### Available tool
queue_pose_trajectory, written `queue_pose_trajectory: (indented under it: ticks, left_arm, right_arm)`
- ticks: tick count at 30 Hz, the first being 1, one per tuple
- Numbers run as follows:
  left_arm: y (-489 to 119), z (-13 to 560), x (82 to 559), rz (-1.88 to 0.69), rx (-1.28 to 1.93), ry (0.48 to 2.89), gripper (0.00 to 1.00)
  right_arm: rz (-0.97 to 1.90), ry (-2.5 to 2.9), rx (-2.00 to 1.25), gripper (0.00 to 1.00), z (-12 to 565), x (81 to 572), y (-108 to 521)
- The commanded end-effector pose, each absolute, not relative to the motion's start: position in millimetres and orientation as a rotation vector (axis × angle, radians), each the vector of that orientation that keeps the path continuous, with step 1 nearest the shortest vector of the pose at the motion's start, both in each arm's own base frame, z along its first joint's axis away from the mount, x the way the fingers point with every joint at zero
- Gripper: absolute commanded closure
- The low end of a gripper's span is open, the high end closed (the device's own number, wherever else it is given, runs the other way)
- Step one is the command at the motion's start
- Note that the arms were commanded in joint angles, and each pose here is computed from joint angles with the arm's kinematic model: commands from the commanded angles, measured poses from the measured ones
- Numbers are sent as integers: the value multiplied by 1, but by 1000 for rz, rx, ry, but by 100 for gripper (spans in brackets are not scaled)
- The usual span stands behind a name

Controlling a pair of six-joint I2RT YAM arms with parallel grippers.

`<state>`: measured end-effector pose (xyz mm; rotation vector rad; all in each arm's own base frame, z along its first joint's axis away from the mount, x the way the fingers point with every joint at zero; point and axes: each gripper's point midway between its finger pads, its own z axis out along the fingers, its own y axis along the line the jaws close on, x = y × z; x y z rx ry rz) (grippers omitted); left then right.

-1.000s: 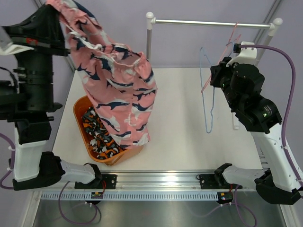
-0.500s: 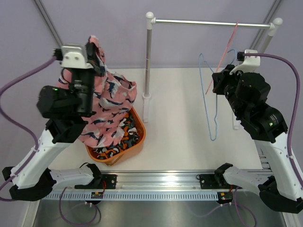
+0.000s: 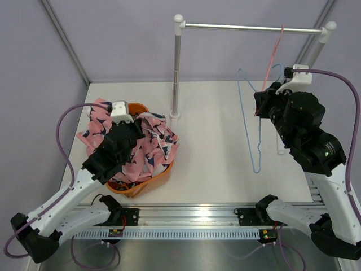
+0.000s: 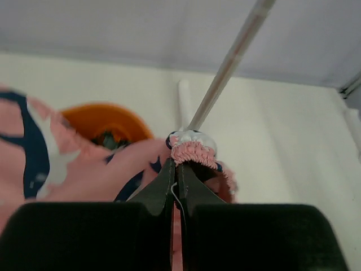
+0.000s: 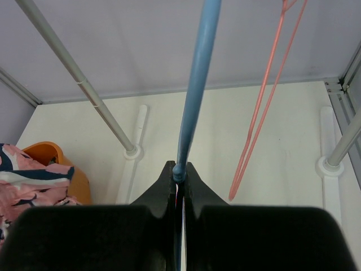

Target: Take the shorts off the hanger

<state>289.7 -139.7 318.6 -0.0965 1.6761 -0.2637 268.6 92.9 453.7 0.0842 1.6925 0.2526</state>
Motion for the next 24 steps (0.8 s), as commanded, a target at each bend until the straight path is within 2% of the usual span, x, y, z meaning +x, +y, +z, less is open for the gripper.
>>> queue_pose_trajectory:
  ticks: [1,7,9,10,11,14,15,17,18,21,22,24]
  left_arm:
    - [-110,245,286,-391,-491,1787,100]
    - [-69,113,287,-526,-868,1960,100]
    - [-70,98,289,-613,-938,1960,100]
    - [-69,80,285,-602,-971,1997,98]
    - [-71,73,283,-615,-999,2017,90]
    - [-76,74,288,-657,-992,2024,85]
    - [-77,79,290,-665,-975,2018,70]
    - [-81,107,296,-696,-895,1984,48]
    - [-80,121,300,-698,-861,1953,26]
    - [-79,174,304,-680,-722,1890,4]
    - [-79,183,302,-670,-690,1898,1]
    - [-81,226,305,-671,-588,1850,1]
  right_arm:
    - [286,1675,76,100,458,268,97]
    - [299,1683,62,100,456,270,102]
    - [305,1686,56,100,457,271,104]
    - [306,1687,55,100,457,271,104]
    - [304,1693,52,100,456,271,104]
    - [303,1702,45,100,455,271,105]
    - [307,1699,43,100,457,270,106]
    - [300,1709,38,100,456,272,106]
    - [300,1708,39,100,457,271,106]
    - [287,1711,36,100,458,275,106]
    - [285,1712,34,100,458,276,107]
    - [284,1706,39,100,462,279,108]
